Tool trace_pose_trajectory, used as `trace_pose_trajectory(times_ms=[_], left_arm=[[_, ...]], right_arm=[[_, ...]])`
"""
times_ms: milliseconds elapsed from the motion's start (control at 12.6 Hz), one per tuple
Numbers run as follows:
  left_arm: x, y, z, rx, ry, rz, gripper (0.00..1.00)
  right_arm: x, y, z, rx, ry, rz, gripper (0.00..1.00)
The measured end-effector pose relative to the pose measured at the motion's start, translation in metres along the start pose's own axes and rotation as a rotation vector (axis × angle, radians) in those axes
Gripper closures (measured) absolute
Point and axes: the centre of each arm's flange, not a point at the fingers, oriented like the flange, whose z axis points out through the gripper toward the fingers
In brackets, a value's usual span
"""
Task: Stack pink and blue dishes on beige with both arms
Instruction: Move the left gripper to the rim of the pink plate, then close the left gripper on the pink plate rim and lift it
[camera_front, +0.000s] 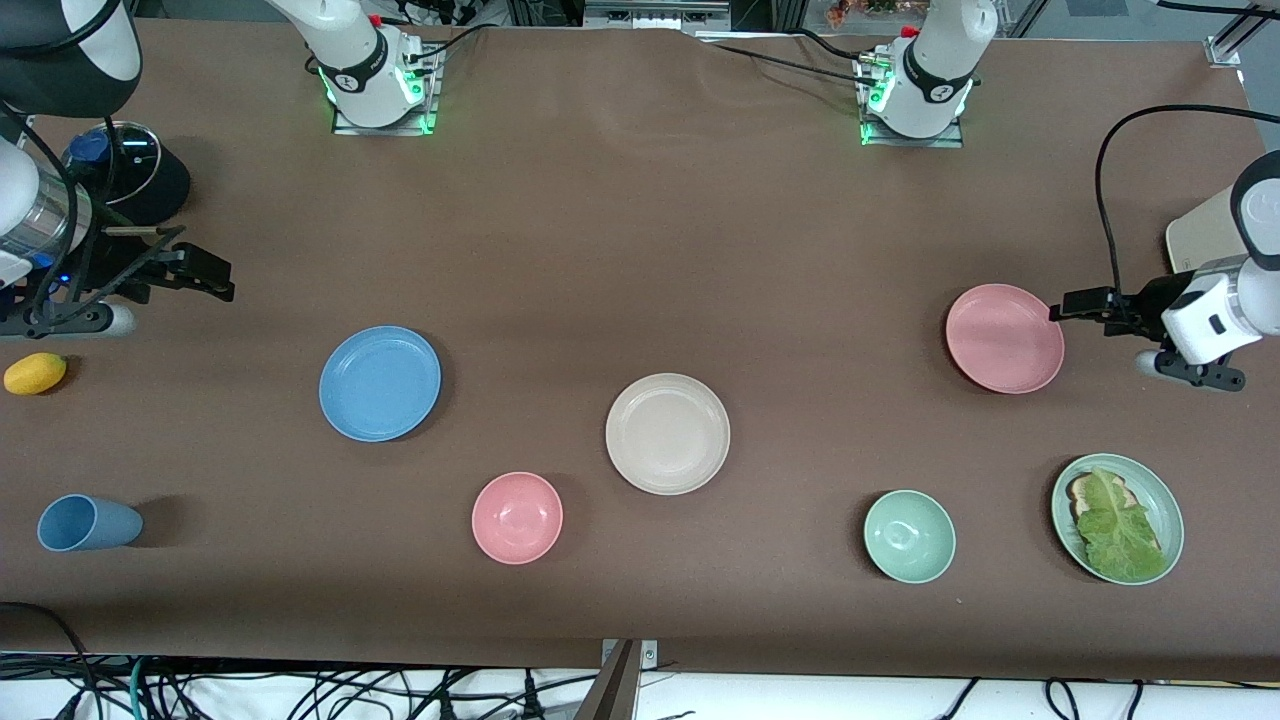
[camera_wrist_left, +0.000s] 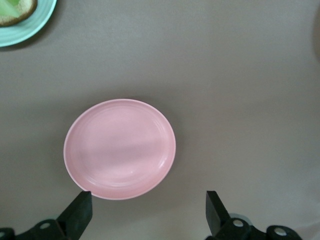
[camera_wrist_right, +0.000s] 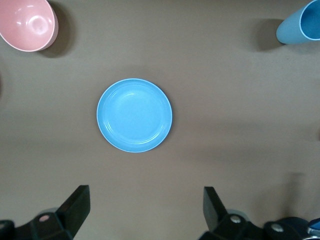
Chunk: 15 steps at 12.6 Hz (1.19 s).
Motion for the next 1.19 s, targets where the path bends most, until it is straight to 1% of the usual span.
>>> trace_pose_trajectory(times_ms=[159, 317, 476, 556, 714, 952, 1190], left_arm=[[-0.01, -0.02, 0.014, -0.001, 0.026, 0.079, 0.0], [-0.022, -0.041, 0.026, 0.007, 0.045, 0.117, 0.0], [-0.031, -0.062, 0.038, -0.004, 0.076, 0.134, 0.0], [-0.033, -0.07, 0.046, -0.012, 0.077, 0.131, 0.02], [-0.036, -0.083, 0.061, -0.023, 0.064, 0.108, 0.0], [-0.047, -0.111, 0.085, -0.1, 0.089, 0.025, 0.0], [-0.047, -0.13, 0.13, -0.208, 0.112, -0.083, 0.0]], right_arm=[[0.0, 0.0, 0.0, 0.0, 0.0, 0.0, 0.0], [0.0, 0.0, 0.0, 0.0, 0.0, 0.0, 0.0], [0.0, 0.0, 0.0, 0.0, 0.0, 0.0, 0.0], [0.0, 0.0, 0.0, 0.0, 0.0, 0.0, 0.0], [0.0, 0.0, 0.0, 0.0, 0.0, 0.0, 0.0], [0.0, 0.0, 0.0, 0.0, 0.0, 0.0, 0.0], [0.0, -0.001, 0.0, 0.0, 0.0, -0.001, 0.0]])
